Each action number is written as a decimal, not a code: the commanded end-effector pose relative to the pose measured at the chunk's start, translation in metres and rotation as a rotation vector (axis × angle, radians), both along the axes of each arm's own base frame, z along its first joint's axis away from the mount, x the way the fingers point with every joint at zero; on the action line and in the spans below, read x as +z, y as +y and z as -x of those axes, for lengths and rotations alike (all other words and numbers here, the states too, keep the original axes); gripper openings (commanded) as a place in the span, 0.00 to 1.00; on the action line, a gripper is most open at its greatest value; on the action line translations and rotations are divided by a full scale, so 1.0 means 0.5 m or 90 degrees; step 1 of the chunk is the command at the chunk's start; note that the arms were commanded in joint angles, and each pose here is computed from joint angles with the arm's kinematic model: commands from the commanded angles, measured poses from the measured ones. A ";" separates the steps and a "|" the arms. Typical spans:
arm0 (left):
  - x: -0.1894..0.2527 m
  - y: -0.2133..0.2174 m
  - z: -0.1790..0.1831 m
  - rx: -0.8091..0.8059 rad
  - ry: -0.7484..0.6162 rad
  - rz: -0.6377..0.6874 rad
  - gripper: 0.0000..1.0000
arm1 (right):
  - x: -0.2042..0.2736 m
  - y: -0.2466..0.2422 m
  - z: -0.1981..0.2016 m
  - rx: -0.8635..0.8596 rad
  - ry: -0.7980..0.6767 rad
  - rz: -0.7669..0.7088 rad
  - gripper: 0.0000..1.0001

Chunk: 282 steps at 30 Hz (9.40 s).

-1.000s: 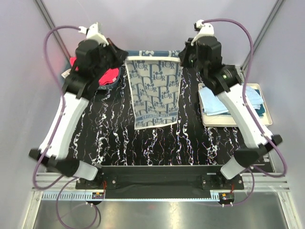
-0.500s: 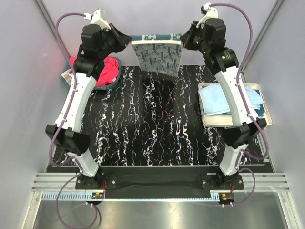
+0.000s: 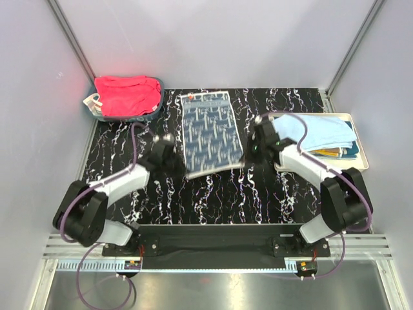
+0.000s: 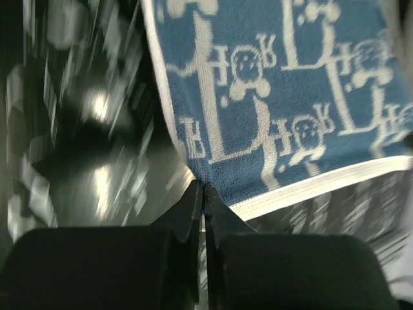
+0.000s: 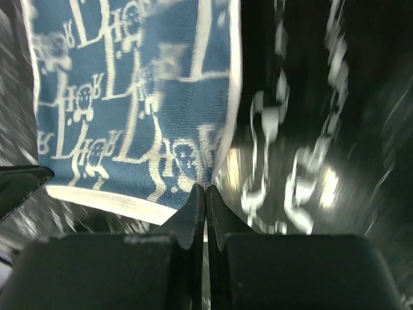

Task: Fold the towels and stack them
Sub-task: Flatten out the crumpled towel, then fold the towel

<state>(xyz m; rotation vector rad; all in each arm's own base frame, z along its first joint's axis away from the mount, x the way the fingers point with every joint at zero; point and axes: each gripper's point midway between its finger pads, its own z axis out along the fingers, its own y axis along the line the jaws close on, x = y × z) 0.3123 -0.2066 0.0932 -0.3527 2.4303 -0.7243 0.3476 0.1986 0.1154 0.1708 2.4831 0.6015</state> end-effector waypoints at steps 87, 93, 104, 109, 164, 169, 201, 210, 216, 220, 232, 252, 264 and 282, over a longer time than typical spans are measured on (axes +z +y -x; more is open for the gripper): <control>-0.176 0.013 -0.546 -0.008 0.011 -0.155 0.19 | -0.235 -0.012 -0.460 -0.078 0.021 0.235 0.31; -0.142 0.010 -0.555 -0.005 -0.029 -0.123 0.03 | -0.210 -0.017 -0.471 -0.076 -0.002 0.239 0.10; 0.056 0.033 -0.611 0.047 -0.216 -0.037 0.00 | -0.070 -0.038 -0.518 -0.106 -0.113 0.220 0.00; 0.145 0.041 -0.633 0.063 -0.305 -0.025 0.00 | 0.003 -0.045 -0.541 -0.121 -0.169 0.206 0.00; 0.103 0.082 -0.127 0.162 -0.204 -0.045 0.00 | 0.103 0.056 -0.008 -0.006 -0.134 0.051 0.00; 0.134 0.094 -0.098 0.163 -0.229 -0.036 0.00 | 0.105 0.047 0.021 -0.010 -0.138 0.048 0.00; 0.101 0.133 -0.011 0.154 -0.209 -0.053 0.00 | 0.070 0.053 0.106 0.010 -0.109 0.028 0.00; 0.060 0.142 0.012 0.144 -0.189 -0.068 0.00 | 0.030 0.066 0.134 0.026 -0.081 0.025 0.00; 0.030 0.136 0.026 0.130 -0.174 -0.063 0.00 | -0.018 0.075 0.155 0.031 -0.051 0.022 0.00; 0.003 0.136 0.039 0.120 -0.155 -0.066 0.00 | -0.040 0.079 0.163 0.035 -0.038 0.027 0.00; 0.028 0.137 0.046 0.114 -0.169 -0.062 0.00 | -0.009 0.062 0.160 0.019 -0.056 0.043 0.00; 0.012 0.148 0.075 0.113 -0.157 -0.063 0.00 | -0.024 0.044 0.191 0.015 -0.041 0.043 0.00; -0.045 0.149 0.099 0.104 -0.118 -0.064 0.00 | -0.095 0.045 0.232 0.023 0.009 0.037 0.00; -0.073 0.154 0.139 0.089 -0.088 -0.061 0.16 | -0.117 0.054 0.273 0.040 0.038 0.024 0.16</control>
